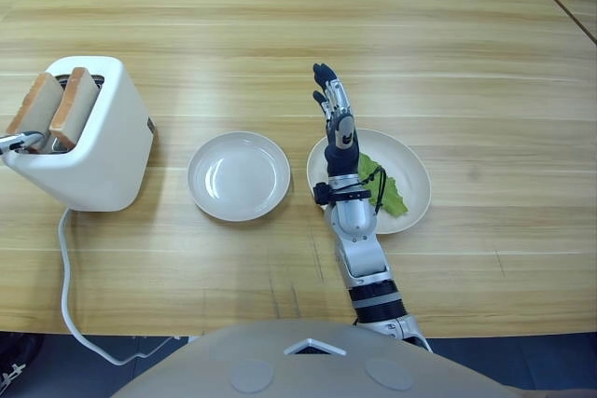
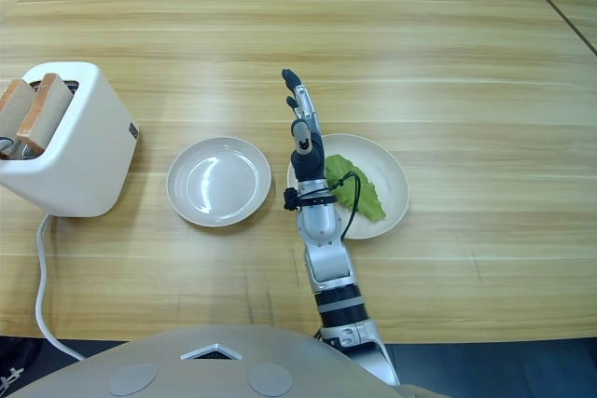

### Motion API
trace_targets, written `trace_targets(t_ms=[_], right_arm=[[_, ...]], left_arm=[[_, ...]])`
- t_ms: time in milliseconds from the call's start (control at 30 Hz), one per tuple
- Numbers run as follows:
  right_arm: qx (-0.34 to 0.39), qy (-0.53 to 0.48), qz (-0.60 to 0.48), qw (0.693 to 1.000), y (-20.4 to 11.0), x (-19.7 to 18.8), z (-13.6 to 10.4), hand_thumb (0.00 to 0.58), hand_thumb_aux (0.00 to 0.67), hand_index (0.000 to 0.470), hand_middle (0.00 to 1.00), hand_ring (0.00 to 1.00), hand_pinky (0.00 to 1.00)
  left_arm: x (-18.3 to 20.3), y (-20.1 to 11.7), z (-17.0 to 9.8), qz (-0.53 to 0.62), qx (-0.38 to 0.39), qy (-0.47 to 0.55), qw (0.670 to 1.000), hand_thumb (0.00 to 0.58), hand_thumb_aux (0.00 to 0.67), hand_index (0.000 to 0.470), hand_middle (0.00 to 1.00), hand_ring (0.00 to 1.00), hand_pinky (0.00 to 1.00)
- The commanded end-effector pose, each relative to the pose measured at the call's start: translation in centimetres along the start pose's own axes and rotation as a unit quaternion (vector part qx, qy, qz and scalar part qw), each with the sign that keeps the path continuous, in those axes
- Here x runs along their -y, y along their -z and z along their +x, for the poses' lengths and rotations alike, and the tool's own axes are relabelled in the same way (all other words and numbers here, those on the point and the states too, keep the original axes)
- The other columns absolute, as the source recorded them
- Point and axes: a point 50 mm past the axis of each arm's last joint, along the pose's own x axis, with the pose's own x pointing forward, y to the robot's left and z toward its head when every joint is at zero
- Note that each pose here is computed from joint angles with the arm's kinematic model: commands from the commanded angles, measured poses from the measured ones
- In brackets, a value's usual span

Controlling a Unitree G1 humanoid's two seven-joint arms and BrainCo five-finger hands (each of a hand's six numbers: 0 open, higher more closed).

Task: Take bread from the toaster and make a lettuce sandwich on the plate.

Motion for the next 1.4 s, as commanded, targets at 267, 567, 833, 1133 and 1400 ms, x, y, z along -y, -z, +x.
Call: trace_targets(t_ms=[267, 567, 833, 1133, 1400], right_arm=[[-0.002, 0.003, 0.022, 1.0, 0.0, -0.7, 0.2, 0.0, 0.0, 0.0, 0.0, 0.0, 0.0], [-0.004, 0.003, 0.024, 1.0, 0.0, -0.8, 0.0, 0.0, 0.0, 0.0, 0.0, 0.0, 0.0], [-0.007, 0.003, 0.017, 1.0, 0.3, -0.7, 0.0, 0.0, 0.0, 0.0, 0.0, 0.0, 0.0], [-0.007, 0.003, 0.015, 1.0, 0.4, -0.8, 0.0, 0.0, 0.0, 0.0, 0.0, 0.0, 0.0], [-0.007, 0.005, 0.015, 1.0, 0.5, -0.9, 0.0, 0.0, 0.0, 0.0, 0.0, 0.0, 0.0]], left_arm=[[1.3, -3.5, 1.1, -0.048, 0.039, 0.023, 0.998, 0.04, 0.024, 0.017, 0.0, 0.0, 0.0], [1.4, -4.6, 1.2, -0.102, 0.064, 0.019, 0.993, 0.58, 0.67, 0.47, 0.0, 0.0, 0.0], [0.0, -5.5, 1.2, -0.183, 0.077, -0.054, 0.979, 0.58, 0.67, 0.47, 0.0, 0.0, 0.0], [-3.4, -4.8, 0.8, -0.217, 0.057, -0.202, 0.953, 0.58, 0.67, 0.47, 0.0, 0.0, 0.0], [-6.2, -5.0, 0.0, -0.244, 0.073, -0.301, 0.919, 0.58, 0.67, 0.47, 0.0, 0.0, 0.0]])
